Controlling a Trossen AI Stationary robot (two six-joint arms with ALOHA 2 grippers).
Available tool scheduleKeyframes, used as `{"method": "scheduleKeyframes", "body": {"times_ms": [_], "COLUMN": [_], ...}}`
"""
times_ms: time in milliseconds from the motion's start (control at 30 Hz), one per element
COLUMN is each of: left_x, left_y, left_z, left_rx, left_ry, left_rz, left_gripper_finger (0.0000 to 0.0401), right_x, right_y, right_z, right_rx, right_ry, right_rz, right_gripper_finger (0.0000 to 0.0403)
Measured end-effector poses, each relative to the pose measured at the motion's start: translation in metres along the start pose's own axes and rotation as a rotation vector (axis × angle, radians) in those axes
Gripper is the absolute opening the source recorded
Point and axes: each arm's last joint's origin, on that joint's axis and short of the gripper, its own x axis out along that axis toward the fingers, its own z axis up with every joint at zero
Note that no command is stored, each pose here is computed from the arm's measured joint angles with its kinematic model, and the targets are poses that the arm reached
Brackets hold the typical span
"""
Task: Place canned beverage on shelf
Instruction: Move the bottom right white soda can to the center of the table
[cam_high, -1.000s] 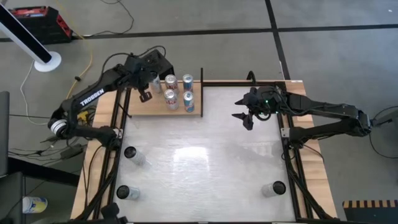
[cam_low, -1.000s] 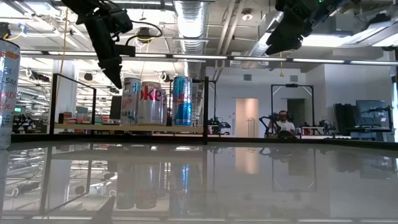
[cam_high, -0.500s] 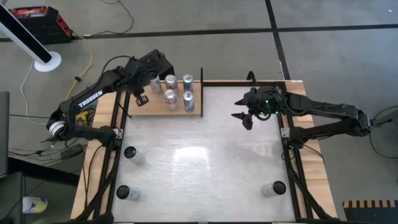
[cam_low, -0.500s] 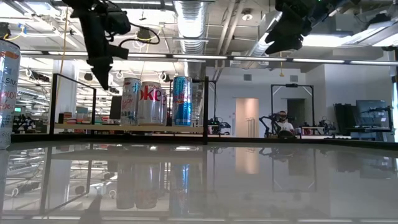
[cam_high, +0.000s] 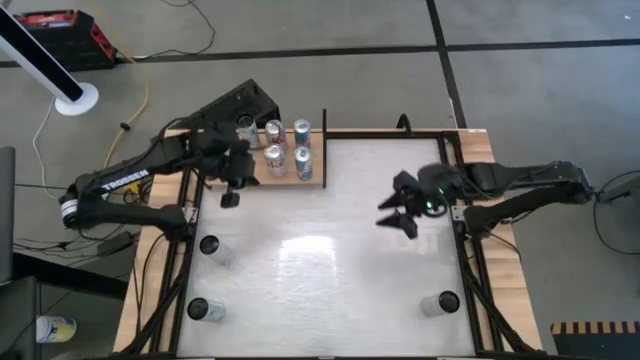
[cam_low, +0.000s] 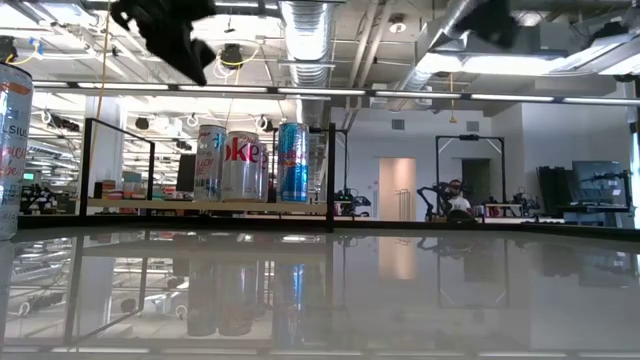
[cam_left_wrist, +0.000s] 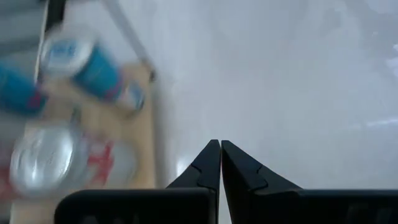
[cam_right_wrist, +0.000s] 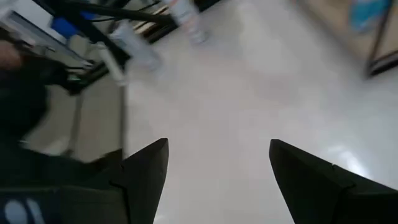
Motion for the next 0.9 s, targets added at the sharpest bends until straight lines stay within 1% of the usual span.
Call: {"method": "scheduleKeyframes", "body": {"times_ms": [100, 167, 233, 300, 367, 500, 567, 633, 700, 800, 900], "left_x": [0.002, 0.004, 0.007, 0.012, 0.019, 0.029, 0.034, 0.036, 0.037, 0.037, 0.036], "left_y": [-0.015, -0.022, -0.028, -0.034, -0.039, -0.048, -0.051, -0.054, -0.055, -0.057, -0.058], "left_z": [0.006, 0.008, 0.009, 0.013, 0.016, 0.019, 0.018, 0.019, 0.019, 0.021, 0.022], "left_rx": [0.071, 0.086, 0.093, 0.108, 0.142, 0.237, 0.273, 0.307, 0.339, 0.377, 0.389], "left_ry": [-0.067, -0.078, -0.088, -0.144, -0.214, -0.313, -0.337, -0.364, -0.385, -0.419, -0.448], "left_rz": [-0.031, -0.033, -0.022, -0.007, 0.000, 0.003, 0.002, 0.007, 0.003, -0.033, -0.065], "left_gripper_finger": [0.0000, 0.0000, 0.0000, 0.0000, 0.0000, 0.0000, 0.0000, 0.0000, 0.0000, 0.0000, 0.0000], "right_x": [-0.002, -0.001, -0.002, -0.004, -0.006, -0.008, -0.009, -0.005, 0.000, 0.005, 0.006], "right_y": [0.026, 0.043, 0.060, 0.070, 0.080, 0.100, 0.113, 0.127, 0.138, 0.149, 0.159], "right_z": [-0.010, -0.017, -0.018, -0.019, -0.017, -0.024, -0.031, -0.040, -0.051, -0.070, -0.089], "right_rx": [0.107, 0.179, 0.244, 0.326, 0.449, 0.690, 0.772, 0.816, 0.828, 0.862, 0.865], "right_ry": [0.068, 0.147, 0.224, 0.318, 0.379, 0.538, 0.599, 0.655, 0.680, 0.692, 0.698], "right_rz": [0.020, 0.013, -0.007, -0.099, -0.202, -0.491, -0.609, -0.668, -0.685, -0.767, -0.821], "right_gripper_finger": [0.0302, 0.0302, 0.0302, 0.0302, 0.0302, 0.0302, 0.0302, 0.0302, 0.0302, 0.0302, 0.0302]}}
